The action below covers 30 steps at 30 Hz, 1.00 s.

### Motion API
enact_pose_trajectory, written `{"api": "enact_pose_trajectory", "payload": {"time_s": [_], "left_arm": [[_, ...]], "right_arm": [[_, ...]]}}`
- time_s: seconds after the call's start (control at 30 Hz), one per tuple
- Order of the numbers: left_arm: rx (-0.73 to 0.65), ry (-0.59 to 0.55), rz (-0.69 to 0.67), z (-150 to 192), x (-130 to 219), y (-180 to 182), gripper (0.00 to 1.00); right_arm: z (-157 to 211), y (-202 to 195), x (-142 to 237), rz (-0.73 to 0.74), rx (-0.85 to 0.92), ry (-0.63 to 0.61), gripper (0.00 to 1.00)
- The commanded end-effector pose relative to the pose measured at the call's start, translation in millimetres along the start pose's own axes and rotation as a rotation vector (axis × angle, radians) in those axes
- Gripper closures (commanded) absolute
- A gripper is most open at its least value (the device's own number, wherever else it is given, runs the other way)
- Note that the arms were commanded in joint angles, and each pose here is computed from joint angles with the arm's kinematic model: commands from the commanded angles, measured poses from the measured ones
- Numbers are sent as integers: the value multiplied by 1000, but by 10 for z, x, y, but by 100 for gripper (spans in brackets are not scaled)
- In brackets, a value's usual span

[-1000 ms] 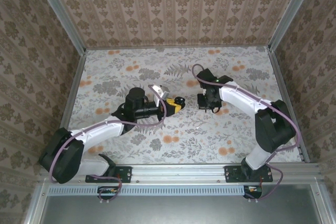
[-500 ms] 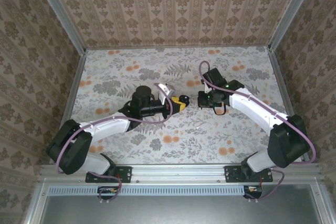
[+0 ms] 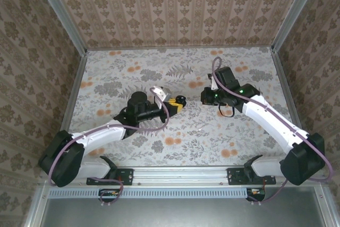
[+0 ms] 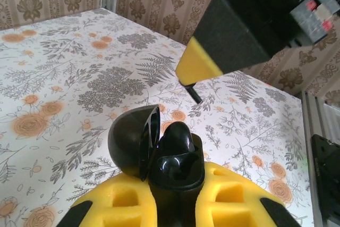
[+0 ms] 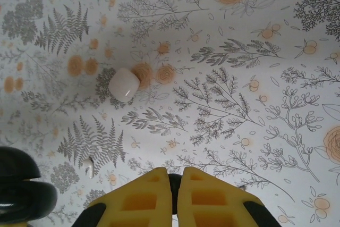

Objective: Insert wireless bluetooth earbuds into charging case

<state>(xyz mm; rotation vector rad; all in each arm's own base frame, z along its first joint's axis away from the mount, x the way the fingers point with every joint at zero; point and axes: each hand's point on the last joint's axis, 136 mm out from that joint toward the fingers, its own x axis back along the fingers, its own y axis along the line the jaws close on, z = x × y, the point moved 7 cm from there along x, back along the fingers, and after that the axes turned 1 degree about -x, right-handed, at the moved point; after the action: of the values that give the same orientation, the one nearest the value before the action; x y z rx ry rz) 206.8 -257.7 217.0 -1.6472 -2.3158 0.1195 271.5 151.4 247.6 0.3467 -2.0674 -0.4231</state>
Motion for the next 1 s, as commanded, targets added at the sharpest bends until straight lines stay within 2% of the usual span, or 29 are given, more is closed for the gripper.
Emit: {"api": "enact_pose_trajectory", "payload": {"time_s": [0.0,0.1,0.43,0.6,0.97], "left_arm": [[-54,-59,-23,-92,53,-5,100],[-64,-87,-15,-141,40,-33,100],[-124,-131,-6,-182,-45,-110,100],[-129,-134,18,-255,-140,-165,100],[-133,-158,46,-331,-275,-298,100]], "right_arm": [[-5,53,80,-50,-35,-28,93],[-39,168,239,-102,-6,-81,93],[-30,609,743,-197,180,-369,94],[22,779,760,-268,212,-402,93],[122,844,770,-256,217,-384,94]]}}
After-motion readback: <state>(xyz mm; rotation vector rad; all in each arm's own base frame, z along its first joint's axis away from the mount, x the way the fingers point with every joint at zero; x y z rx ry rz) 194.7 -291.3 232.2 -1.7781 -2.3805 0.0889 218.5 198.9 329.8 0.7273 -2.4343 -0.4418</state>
